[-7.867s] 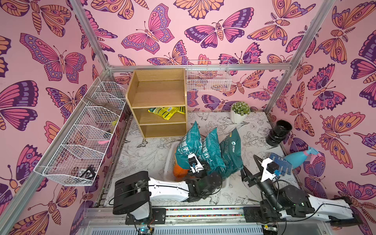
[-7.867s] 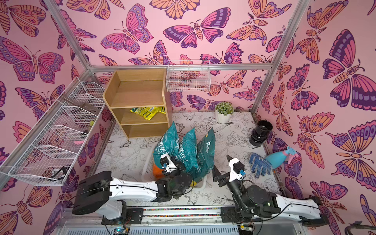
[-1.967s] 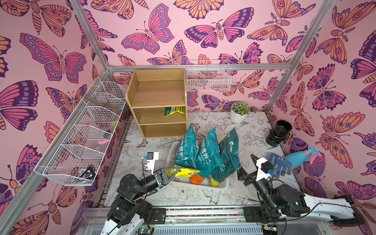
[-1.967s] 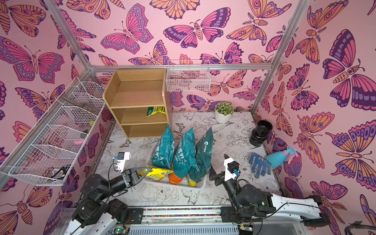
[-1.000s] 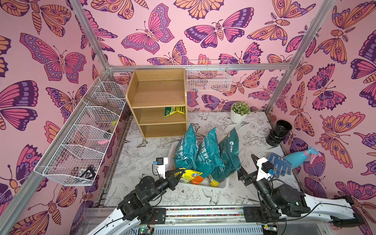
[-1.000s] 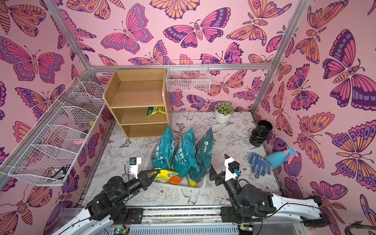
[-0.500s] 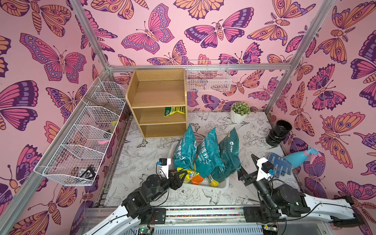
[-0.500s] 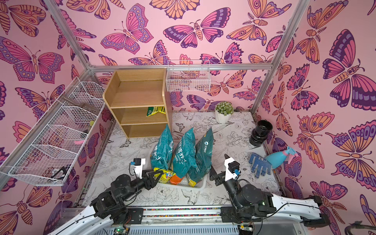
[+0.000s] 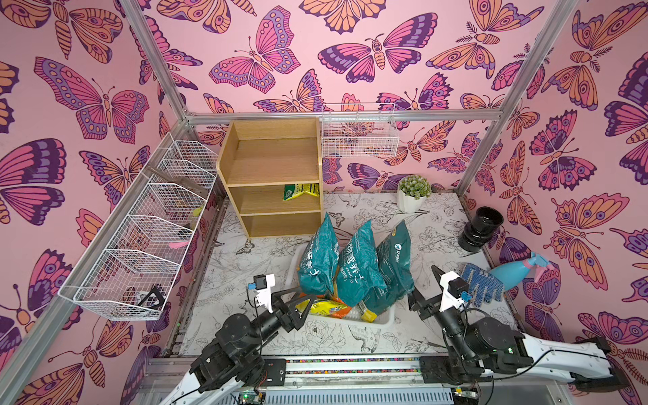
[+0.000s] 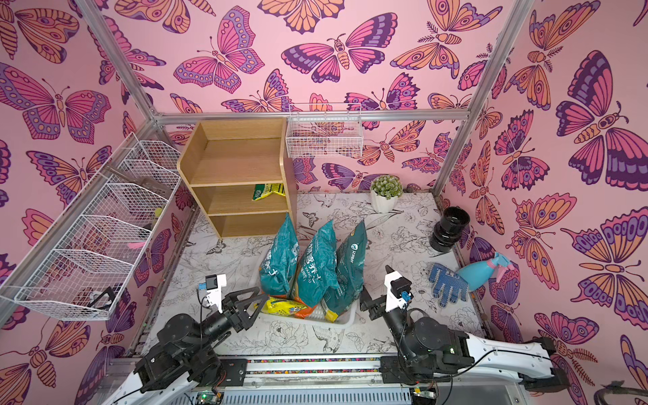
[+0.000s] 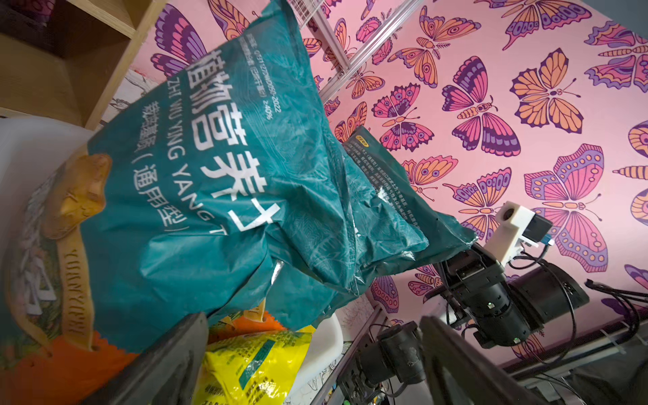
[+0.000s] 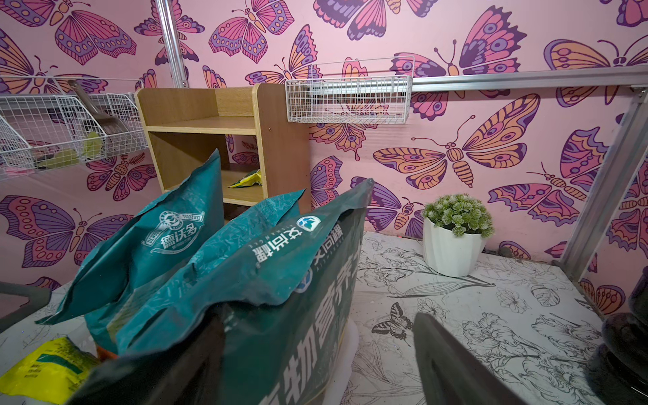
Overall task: Take down the fertilizer bag from the shelf
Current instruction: Pick up the fertilizer bag from the shelf.
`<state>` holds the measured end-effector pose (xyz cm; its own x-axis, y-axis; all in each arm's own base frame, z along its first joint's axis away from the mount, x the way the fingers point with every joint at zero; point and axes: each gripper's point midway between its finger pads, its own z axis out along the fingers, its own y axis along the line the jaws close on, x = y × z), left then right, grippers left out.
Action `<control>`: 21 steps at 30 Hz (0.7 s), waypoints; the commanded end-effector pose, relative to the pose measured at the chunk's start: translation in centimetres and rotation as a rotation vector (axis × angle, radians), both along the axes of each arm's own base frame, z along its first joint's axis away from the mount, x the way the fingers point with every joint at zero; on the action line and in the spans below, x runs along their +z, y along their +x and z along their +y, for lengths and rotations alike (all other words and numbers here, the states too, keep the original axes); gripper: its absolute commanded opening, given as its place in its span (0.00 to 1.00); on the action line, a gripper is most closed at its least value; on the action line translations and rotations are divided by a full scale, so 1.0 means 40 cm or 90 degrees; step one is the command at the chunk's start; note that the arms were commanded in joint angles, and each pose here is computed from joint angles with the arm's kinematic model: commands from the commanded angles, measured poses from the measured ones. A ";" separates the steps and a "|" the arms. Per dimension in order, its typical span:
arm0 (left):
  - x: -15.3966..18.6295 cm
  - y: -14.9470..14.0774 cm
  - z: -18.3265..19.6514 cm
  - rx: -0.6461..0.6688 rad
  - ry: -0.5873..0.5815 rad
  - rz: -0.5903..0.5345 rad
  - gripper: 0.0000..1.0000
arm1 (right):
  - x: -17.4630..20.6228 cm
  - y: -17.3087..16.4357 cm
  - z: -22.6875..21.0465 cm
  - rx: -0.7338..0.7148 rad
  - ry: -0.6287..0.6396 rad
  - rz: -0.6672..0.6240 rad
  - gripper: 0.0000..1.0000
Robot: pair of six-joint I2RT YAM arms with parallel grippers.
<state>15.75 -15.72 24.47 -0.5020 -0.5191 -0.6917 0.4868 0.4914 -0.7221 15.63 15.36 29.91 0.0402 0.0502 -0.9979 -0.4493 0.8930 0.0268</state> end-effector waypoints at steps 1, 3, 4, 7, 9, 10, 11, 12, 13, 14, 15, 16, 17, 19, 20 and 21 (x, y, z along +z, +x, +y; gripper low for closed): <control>0.007 0.096 0.125 0.238 -0.005 -0.014 0.92 | 0.005 0.002 0.004 -0.001 -0.006 -0.004 0.88; 0.012 0.133 0.185 0.355 -0.006 -0.047 0.85 | 0.005 0.003 0.001 -0.002 -0.006 -0.003 0.88; 0.028 0.143 0.201 0.390 -0.005 -0.075 0.88 | 0.002 0.003 0.001 -0.002 -0.006 -0.003 0.88; 0.062 0.178 0.216 0.442 0.053 -0.058 0.93 | 0.001 0.004 0.001 -0.007 -0.007 -0.010 0.88; 0.075 0.217 0.183 0.412 0.094 -0.006 0.95 | 0.005 0.005 -0.001 -0.010 -0.009 -0.013 0.88; 0.061 0.246 0.151 0.380 0.104 0.023 0.97 | 0.006 0.005 -0.001 -0.010 -0.009 -0.014 0.88; 0.045 0.275 0.133 0.357 0.097 0.049 0.97 | 0.007 0.005 -0.002 -0.010 -0.009 -0.014 0.88; 0.035 0.308 0.110 0.319 0.074 0.073 0.97 | 0.005 0.005 0.000 -0.009 -0.011 -0.014 0.88; 0.028 0.344 0.102 0.294 0.047 0.098 0.97 | 0.004 0.005 -0.001 -0.008 -0.010 -0.014 0.88; 0.030 0.374 0.103 0.278 0.020 0.113 0.97 | 0.001 0.005 0.000 -0.008 -0.010 -0.013 0.88; 0.038 0.408 0.105 0.258 -0.013 0.125 0.97 | -0.002 0.005 -0.001 -0.008 -0.011 -0.012 0.88; 0.050 0.440 0.106 0.235 -0.044 0.137 0.97 | -0.004 0.005 0.000 -0.006 -0.012 -0.011 0.88; 0.060 0.466 0.104 0.215 -0.074 0.149 0.96 | -0.005 0.005 0.000 -0.006 -0.013 -0.011 0.88; 0.076 0.520 0.092 0.169 -0.137 0.171 0.91 | -0.007 0.005 0.000 -0.006 -0.015 -0.010 0.88; 0.081 0.540 0.084 0.153 -0.160 0.176 0.90 | -0.007 0.004 0.000 -0.005 -0.014 -0.010 0.88; 0.089 0.560 0.077 0.140 -0.179 0.173 0.90 | -0.007 0.004 0.000 -0.003 -0.013 -0.011 0.88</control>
<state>37.77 -9.06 23.31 -0.3835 -0.7930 -0.4733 -0.0307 0.5232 -0.8517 15.74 15.32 30.12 0.0543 0.0426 -0.9976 -0.4418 0.8970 0.0142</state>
